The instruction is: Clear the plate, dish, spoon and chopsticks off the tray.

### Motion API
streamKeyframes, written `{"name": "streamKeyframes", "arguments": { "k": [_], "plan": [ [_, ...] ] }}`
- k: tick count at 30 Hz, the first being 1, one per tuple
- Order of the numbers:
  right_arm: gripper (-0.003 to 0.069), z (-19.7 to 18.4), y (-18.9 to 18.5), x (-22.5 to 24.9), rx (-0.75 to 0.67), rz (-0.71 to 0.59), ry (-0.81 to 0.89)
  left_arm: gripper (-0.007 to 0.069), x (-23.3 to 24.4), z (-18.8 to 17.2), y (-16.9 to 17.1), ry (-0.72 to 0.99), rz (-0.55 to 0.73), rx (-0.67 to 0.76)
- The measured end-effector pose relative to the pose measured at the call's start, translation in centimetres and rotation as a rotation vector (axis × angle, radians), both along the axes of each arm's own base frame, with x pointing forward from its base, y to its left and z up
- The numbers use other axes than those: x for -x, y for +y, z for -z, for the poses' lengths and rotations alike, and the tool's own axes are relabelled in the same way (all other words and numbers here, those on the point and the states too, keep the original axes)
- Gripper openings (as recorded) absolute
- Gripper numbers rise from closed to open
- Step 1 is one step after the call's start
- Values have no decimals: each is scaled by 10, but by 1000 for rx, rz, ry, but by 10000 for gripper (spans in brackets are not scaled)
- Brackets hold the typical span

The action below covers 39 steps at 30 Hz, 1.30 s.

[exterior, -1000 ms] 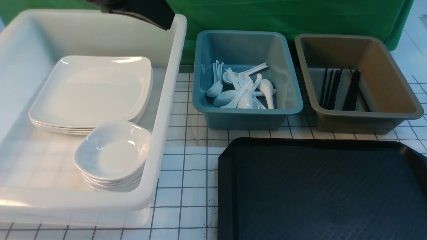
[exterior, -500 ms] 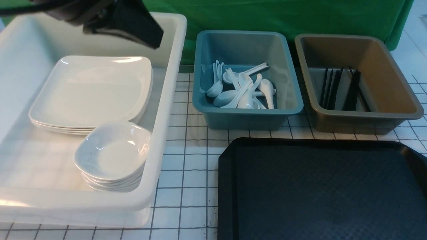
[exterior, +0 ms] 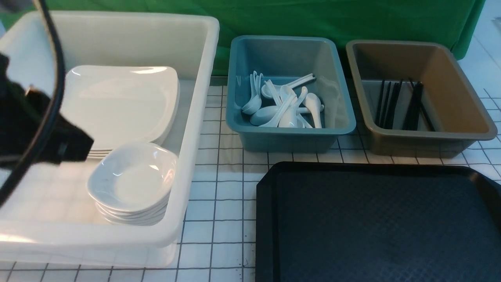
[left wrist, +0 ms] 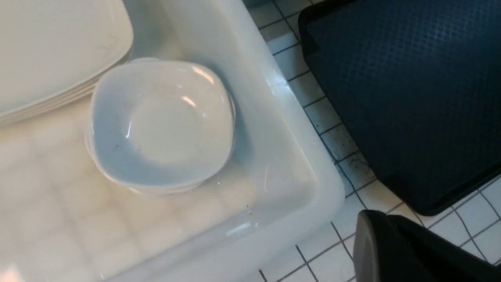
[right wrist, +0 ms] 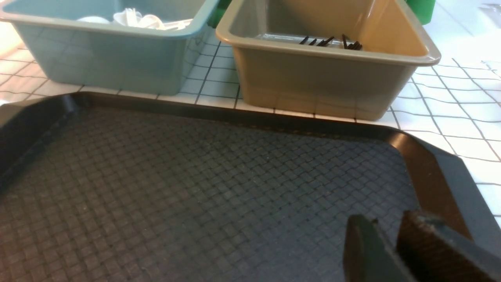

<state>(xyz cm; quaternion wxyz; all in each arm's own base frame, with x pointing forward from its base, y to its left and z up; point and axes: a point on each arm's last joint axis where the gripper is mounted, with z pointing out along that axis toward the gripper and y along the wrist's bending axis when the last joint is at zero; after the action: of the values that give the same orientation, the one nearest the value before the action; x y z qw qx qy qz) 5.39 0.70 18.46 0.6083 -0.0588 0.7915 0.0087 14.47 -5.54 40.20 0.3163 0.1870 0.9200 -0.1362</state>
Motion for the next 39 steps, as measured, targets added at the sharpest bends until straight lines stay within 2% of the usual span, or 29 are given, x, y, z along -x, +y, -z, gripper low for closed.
{"name": "streamKeyframes", "arguments": {
  "k": [3, 7, 8, 11, 17, 29, 32, 34, 39],
  "plan": [
    [195, 0, 0, 0, 0, 0, 0, 3, 22, 22, 4, 18, 3, 6],
    [195, 0, 0, 0, 0, 0, 0, 3, 45, 46, 6, -41, -7, 79],
    [195, 0, 0, 0, 0, 0, 0, 4, 52, 61, 6, -107, -28, 149],
    [198, 0, 0, 0, 0, 0, 0, 3, 62, 78, 7, -271, -101, 303],
    [203, 0, 0, 0, 0, 0, 0, 5, 65, 99, 20, -536, -264, 461],
    [227, 0, 0, 0, 0, 0, 0, 5, 63, 113, 23, -562, -298, 459],
    [232, 0, 0, 0, 0, 0, 0, 5, 63, 113, 24, -590, -276, 391],
    [237, 0, 0, 0, 0, 0, 0, 5, 62, 114, 26, -628, -245, 292],
    [238, 0, 0, 0, 0, 0, 0, 5, 62, 116, 27, -641, -232, 246]
  ]
}}
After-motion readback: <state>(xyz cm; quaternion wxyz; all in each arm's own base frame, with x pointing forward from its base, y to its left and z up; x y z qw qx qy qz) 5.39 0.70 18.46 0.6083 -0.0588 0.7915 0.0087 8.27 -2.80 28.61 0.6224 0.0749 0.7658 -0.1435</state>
